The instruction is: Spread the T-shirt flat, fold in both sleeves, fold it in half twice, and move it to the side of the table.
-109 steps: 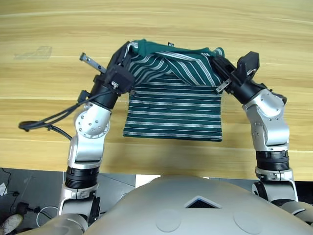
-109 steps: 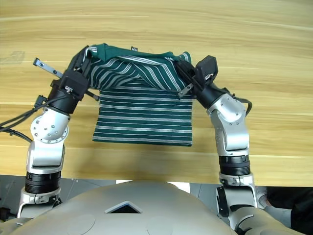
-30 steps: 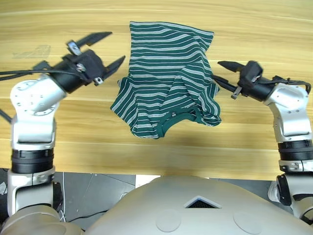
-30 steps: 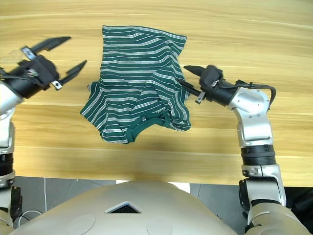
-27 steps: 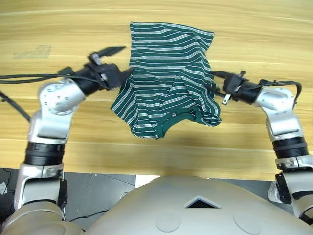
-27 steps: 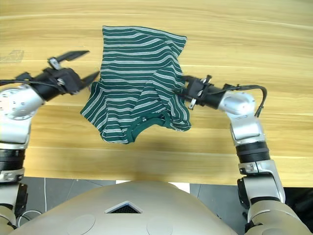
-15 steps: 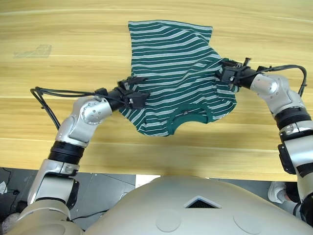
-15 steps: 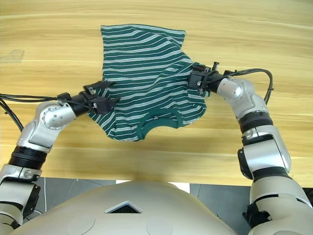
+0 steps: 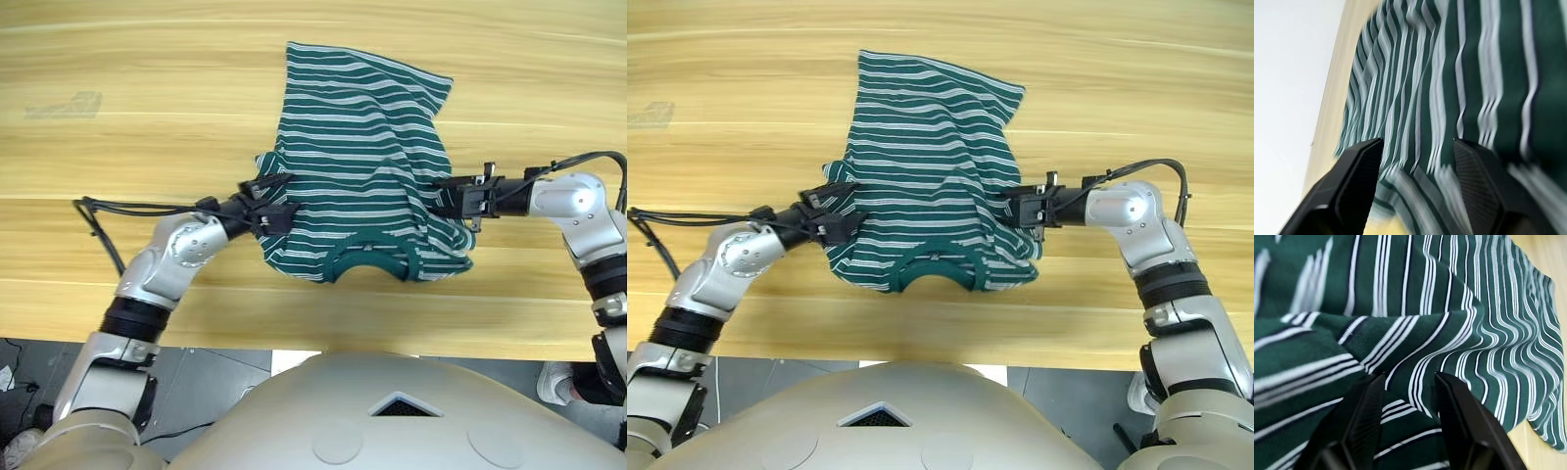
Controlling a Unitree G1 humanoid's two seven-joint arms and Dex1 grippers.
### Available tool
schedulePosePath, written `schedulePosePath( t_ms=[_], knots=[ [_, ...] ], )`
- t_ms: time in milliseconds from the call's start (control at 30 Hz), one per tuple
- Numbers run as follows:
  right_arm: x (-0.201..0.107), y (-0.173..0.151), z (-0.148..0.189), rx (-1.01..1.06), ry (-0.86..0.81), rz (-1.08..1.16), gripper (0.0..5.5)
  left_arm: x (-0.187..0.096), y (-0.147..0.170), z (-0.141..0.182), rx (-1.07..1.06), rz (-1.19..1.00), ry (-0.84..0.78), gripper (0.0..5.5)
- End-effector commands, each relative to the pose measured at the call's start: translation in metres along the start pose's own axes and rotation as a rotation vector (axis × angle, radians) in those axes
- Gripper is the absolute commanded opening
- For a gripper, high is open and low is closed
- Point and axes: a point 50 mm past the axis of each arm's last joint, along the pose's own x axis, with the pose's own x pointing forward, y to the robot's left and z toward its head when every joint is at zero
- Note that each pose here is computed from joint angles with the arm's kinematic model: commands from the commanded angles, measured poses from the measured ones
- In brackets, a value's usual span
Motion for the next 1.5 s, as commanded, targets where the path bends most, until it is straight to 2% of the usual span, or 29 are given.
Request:
schedulePosePath(
  t_ms=[33, 133, 267, 433, 600, 800, 900, 1033, 1167, 1267, 1500],
  knots=[
    [-0.02, 0.01, -0.029, 0.074, 0.173, -0.024, 1.87, -0.033, 0.022, -0.016, 0.041, 0.041, 0.102, 2.64],
    [-0.021, 0.011, -0.028, 0.063, 0.175, -0.054, 1.87, -0.04, 0.016, -0.014, 0.026, 0.035, 0.107, 2.64],
    [-0.015, 0.007, -0.026, 0.044, 0.166, -0.088, 1.87, -0.033, 0.004, -0.005, -0.01, 0.027, 0.069, 2.64],
    [-0.017, -0.024, -0.02, -0.034, 0.151, -0.274, 1.87, -0.026, -0.004, 0.0, -0.038, 0.019, 0.048, 2.64],
    [-0.025, -0.036, -0.008, 0.005, 0.049, -0.314, 1.87, -0.021, 0.007, 0.001, -0.024, 0.044, 0.033, 2.64],
    [-0.06, -0.042, -0.014, 0.046, 0.091, -0.288, 1.87, -0.032, 0.031, -0.007, 0.009, 0.129, 0.072, 2.64],
    [-0.051, -0.063, -0.009, -0.006, 0.087, -0.433, 1.87, -0.019, 0.036, -0.002, 0.0, 0.154, 0.031, 2.64],
    [-0.02, -0.089, 0.001, -0.028, 0.046, -0.636, 1.87, 0.021, 0.039, 0.026, -0.016, 0.168, -0.126, 2.64],
    [-0.004, -0.105, 0.011, -0.035, 0.014, -0.735, 1.87, 0.059, 0.015, 0.06, -0.052, 0.055, -0.272, 2.64],
    [0.0, -0.112, 0.01, -0.037, 0.033, -0.762, 1.87, 0.076, -0.011, 0.066, -0.085, -0.037, -0.29, 2.64],
    [0.0, -0.112, 0.004, -0.013, 0.043, -0.812, 1.87, 0.081, -0.063, 0.054, -0.117, -0.192, -0.235, 2.64]
  ],
)
